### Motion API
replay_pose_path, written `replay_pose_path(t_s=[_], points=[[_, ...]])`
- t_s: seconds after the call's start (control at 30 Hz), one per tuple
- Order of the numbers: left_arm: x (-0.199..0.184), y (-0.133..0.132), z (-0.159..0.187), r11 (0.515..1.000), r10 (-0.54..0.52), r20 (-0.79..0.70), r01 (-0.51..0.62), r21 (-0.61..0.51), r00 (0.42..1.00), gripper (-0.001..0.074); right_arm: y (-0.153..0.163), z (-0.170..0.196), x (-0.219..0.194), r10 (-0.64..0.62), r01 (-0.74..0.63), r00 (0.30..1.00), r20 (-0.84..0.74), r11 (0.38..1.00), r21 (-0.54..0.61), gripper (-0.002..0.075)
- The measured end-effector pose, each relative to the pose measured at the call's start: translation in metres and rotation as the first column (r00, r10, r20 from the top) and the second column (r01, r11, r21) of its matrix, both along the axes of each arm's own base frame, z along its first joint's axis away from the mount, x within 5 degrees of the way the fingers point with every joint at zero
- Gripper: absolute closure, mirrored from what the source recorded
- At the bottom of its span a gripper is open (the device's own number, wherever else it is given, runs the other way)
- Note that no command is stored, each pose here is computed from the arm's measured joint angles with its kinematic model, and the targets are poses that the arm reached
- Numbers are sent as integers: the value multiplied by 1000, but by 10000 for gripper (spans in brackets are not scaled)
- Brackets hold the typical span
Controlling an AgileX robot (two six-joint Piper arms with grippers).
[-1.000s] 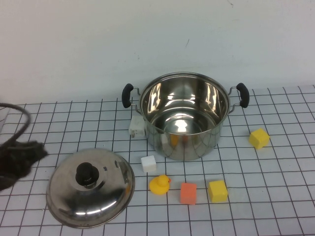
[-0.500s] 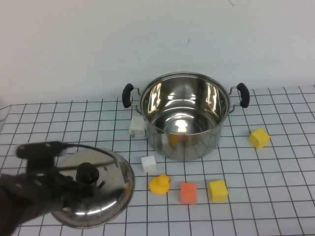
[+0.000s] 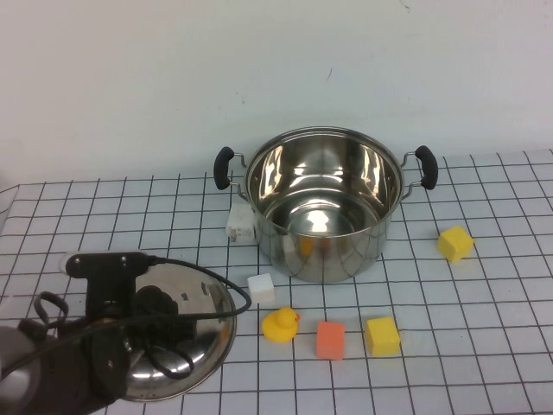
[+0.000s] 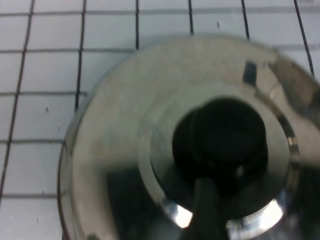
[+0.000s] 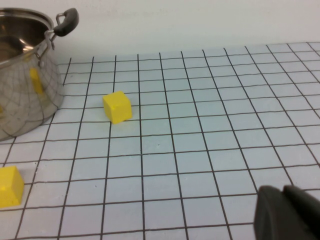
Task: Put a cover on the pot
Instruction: Pick up the pot lid
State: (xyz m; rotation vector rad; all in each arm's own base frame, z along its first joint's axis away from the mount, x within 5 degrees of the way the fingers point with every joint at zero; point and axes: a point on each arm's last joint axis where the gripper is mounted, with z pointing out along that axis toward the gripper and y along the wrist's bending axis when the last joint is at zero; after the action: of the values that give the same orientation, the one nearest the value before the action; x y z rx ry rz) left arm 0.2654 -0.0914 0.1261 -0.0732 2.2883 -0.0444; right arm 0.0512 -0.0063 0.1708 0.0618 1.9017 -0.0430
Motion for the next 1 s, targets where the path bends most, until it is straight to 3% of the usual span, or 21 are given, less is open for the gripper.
replay_pose_path(t_s=[0.2,0.4,0.6,0.77,0.9,1.0], points=[[9,4,-11,998,51,93,-54,32,994,213,0,0,0,0,0,1000,0,1000,0,717],[14,1,-33,997,-5,113,-5,83,994,210,0,0,0,0,0,1000,0,1000,0,717],[18,-3,-49,999,-7,135,2,34,991,223,0,0,0,0,0,1000,0,1000,0,717],[19,-1,-56,999,42,171,-45,15,984,368,0,0,0,0,0,1000,0,1000,0,717],[20,1,-58,997,74,189,-78,12,979,588,0,0,0,0,0,1000,0,1000,0,717],[22,4,-54,994,99,231,-104,11,968,689,0,0,0,0,0,1000,0,1000,0,717]])
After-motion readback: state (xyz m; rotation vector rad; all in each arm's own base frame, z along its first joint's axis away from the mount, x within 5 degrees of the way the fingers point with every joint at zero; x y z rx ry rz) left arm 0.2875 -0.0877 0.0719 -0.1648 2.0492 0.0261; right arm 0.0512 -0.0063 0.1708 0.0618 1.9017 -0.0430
